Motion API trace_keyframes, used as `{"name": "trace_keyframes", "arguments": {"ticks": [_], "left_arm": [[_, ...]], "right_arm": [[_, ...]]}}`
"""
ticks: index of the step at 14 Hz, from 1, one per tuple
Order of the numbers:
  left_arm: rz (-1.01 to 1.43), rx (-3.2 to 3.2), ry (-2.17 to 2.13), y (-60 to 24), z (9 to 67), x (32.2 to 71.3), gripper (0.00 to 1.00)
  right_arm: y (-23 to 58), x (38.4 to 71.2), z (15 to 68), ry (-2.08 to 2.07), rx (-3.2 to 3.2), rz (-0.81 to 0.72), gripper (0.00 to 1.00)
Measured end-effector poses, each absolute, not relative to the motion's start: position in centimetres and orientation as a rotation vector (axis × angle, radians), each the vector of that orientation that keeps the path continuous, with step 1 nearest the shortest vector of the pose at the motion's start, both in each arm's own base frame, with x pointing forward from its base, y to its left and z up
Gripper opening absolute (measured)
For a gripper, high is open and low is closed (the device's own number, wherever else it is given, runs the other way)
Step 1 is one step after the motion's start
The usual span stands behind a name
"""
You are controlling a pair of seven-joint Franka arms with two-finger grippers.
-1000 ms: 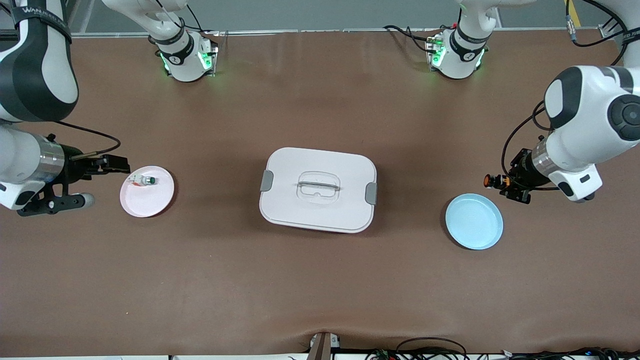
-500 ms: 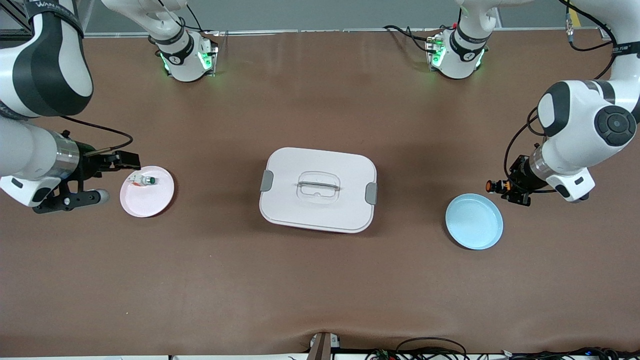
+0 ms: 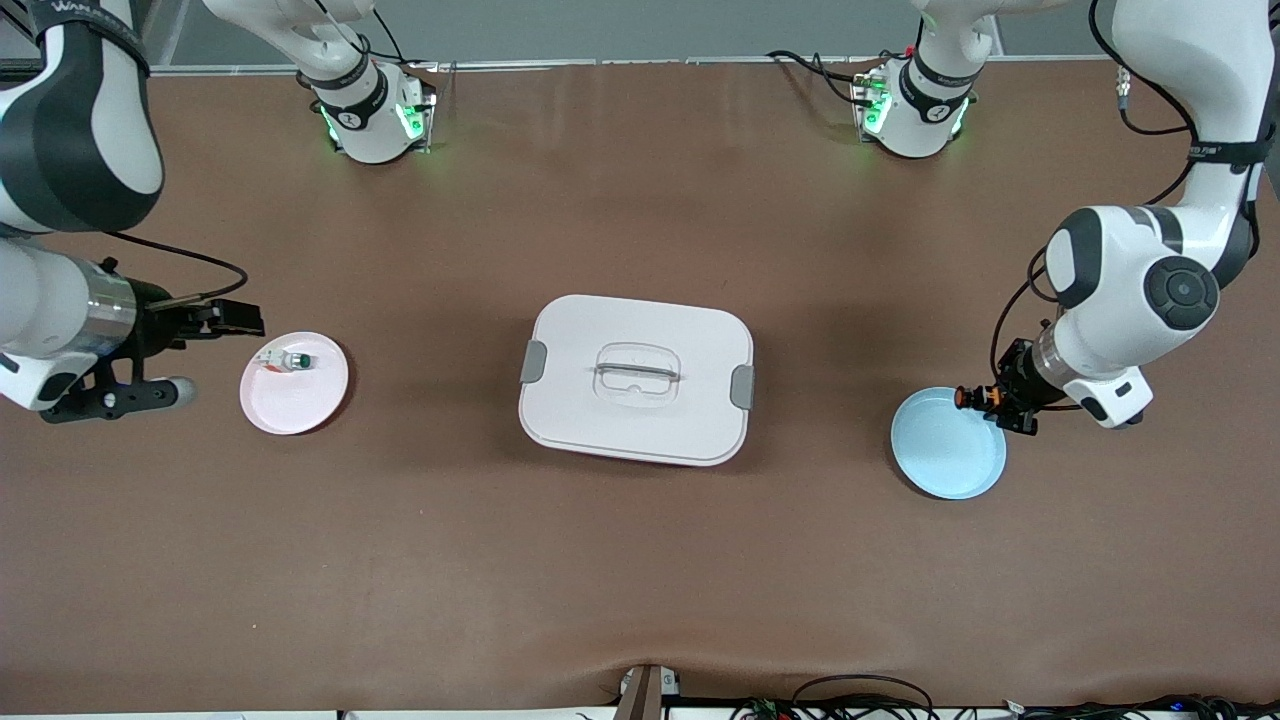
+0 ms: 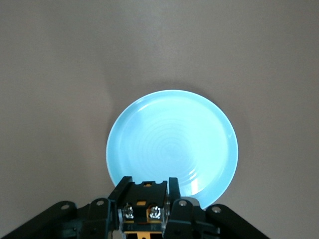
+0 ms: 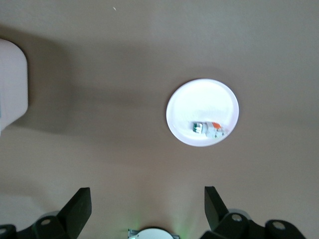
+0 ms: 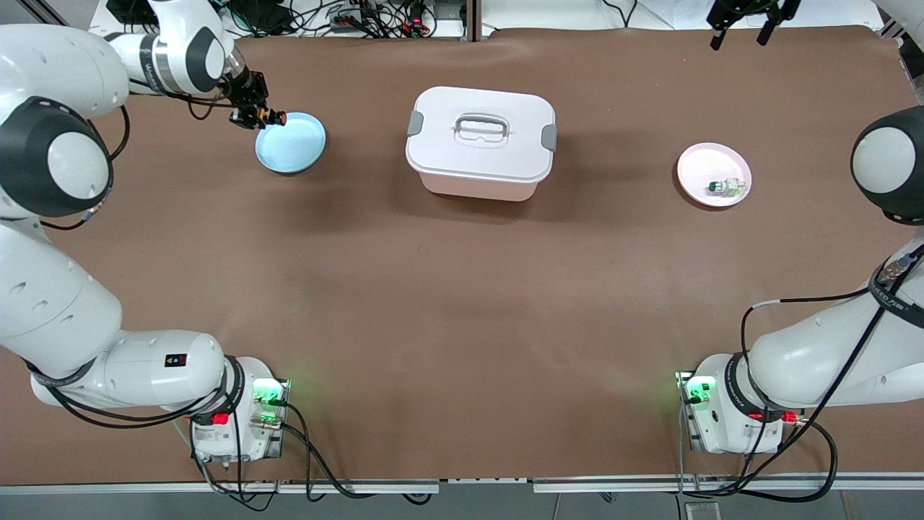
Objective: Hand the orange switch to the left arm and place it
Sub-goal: 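Lower the switch with the left gripper onto the light-blue plate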
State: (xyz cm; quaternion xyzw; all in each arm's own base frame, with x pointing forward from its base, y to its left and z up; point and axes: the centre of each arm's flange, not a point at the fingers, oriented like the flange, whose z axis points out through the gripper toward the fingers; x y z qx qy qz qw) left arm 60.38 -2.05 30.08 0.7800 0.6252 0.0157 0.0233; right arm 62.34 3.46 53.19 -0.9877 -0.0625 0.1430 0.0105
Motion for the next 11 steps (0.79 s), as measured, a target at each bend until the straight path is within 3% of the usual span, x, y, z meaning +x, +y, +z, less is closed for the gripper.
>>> {"name": "trace_keyframes", "arguments": {"ticks": [11], "left_arm": [[0.026, 2.405, 1.940, -2.1, 22.1, 61.9, 0.36]], "right_arm": [[3.8, 61.3, 56.0, -0.255, -3.110, 0.403, 1.00]]}}
